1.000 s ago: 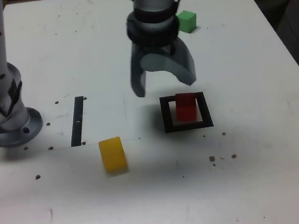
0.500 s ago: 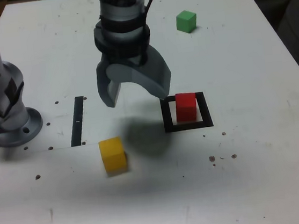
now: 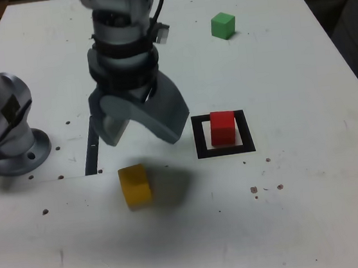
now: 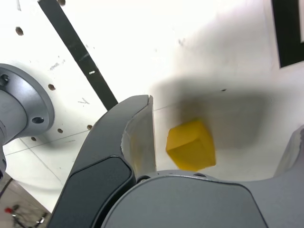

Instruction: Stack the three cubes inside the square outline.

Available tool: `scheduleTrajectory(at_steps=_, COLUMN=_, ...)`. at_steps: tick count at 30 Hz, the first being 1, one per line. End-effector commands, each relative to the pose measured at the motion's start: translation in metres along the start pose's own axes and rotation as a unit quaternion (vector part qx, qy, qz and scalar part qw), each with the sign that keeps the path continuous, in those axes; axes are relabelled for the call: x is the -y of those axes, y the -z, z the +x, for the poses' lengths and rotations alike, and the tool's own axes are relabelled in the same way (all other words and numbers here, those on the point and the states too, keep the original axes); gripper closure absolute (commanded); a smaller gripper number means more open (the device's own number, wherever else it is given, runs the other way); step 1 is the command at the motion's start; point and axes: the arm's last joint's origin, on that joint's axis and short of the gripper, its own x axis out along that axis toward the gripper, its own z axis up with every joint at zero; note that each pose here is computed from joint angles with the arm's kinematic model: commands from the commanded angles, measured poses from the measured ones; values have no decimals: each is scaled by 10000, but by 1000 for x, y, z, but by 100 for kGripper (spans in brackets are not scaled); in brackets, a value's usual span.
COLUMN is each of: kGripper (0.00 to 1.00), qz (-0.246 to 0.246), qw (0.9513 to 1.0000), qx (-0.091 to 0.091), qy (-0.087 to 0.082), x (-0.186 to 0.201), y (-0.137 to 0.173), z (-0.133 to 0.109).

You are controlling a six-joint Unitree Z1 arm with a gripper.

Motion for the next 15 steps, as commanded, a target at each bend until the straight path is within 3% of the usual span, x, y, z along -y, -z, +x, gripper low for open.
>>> scheduleTrajectory(at_steps=1, kGripper=1, qz=94, qw=10000, qx=32, qy=13, x=5, y=2, z=0)
scheduleTrajectory(at_steps=11, kGripper=1, qz=603, qw=9982, qx=37, qy=-34, x=19, y=3, z=2)
scheduleTrajectory(at_steps=15, kGripper=1, qz=1232, qw=9921, qx=89, qy=-224, x=26, y=3, z=0)
